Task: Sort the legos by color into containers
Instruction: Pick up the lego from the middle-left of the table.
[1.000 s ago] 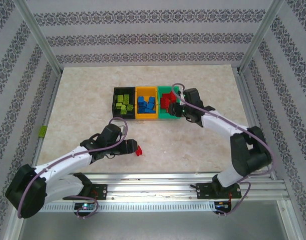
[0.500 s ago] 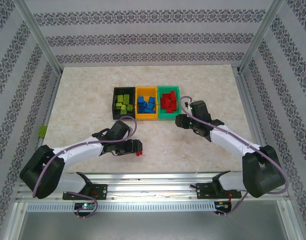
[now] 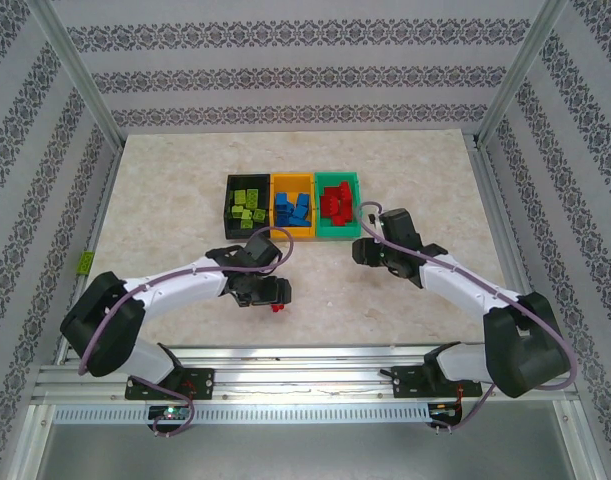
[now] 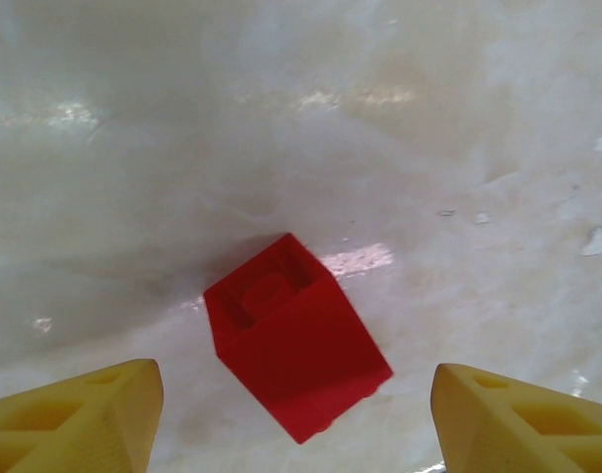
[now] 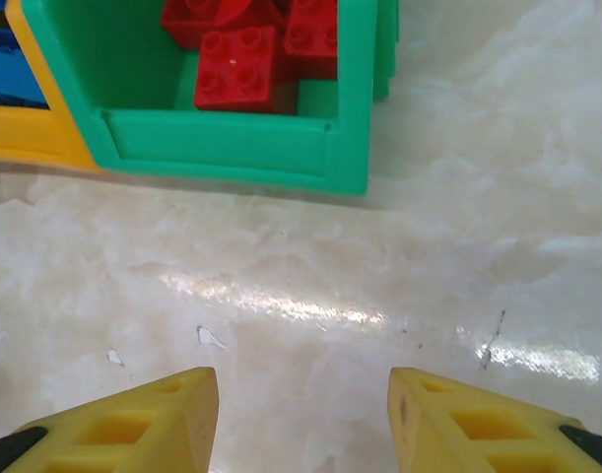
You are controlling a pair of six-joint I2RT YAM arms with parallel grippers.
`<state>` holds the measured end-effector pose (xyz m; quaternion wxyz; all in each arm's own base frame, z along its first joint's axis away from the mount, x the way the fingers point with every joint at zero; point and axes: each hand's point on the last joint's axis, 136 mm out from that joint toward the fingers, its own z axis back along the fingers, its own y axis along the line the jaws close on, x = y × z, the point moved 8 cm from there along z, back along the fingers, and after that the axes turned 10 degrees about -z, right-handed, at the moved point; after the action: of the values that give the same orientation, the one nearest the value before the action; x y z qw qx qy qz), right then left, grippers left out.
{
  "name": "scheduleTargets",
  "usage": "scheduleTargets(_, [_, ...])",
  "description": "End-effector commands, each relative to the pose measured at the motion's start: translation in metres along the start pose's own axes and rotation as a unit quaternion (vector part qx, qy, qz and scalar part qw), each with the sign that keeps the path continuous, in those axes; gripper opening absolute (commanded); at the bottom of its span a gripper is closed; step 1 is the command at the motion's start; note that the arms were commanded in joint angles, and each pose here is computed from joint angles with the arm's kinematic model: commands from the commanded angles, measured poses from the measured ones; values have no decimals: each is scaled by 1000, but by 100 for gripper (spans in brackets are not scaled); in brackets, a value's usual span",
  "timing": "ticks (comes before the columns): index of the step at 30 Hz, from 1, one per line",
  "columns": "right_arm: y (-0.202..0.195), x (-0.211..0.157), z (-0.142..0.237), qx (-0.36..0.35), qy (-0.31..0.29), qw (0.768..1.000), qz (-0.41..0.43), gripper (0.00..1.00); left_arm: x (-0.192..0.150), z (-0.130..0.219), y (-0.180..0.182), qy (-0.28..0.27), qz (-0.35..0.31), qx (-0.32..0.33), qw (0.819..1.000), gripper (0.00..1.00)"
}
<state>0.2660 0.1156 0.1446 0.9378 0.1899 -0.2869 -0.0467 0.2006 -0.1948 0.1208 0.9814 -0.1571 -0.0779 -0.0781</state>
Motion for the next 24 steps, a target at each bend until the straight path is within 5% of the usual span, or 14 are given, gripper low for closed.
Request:
scheduleTargets(1, [-7,-10,4,-24,4,1000,17,49,-2,-2,-1,20,-16,40,999,72])
scheduleTargets(10, [-20,-19,-7,-42,15,999,1,51,10,-23,-21,64,-53,74,994,68])
scheduleTargets(19, [-21,-19,-14,-53,20,998,5,51,14,-33,-28,85,-77,83,990,34])
scheduleTargets(24, [-21,-19,-14,-54,16,998,5,51,20,-19,-32,49,-80,73,993,28])
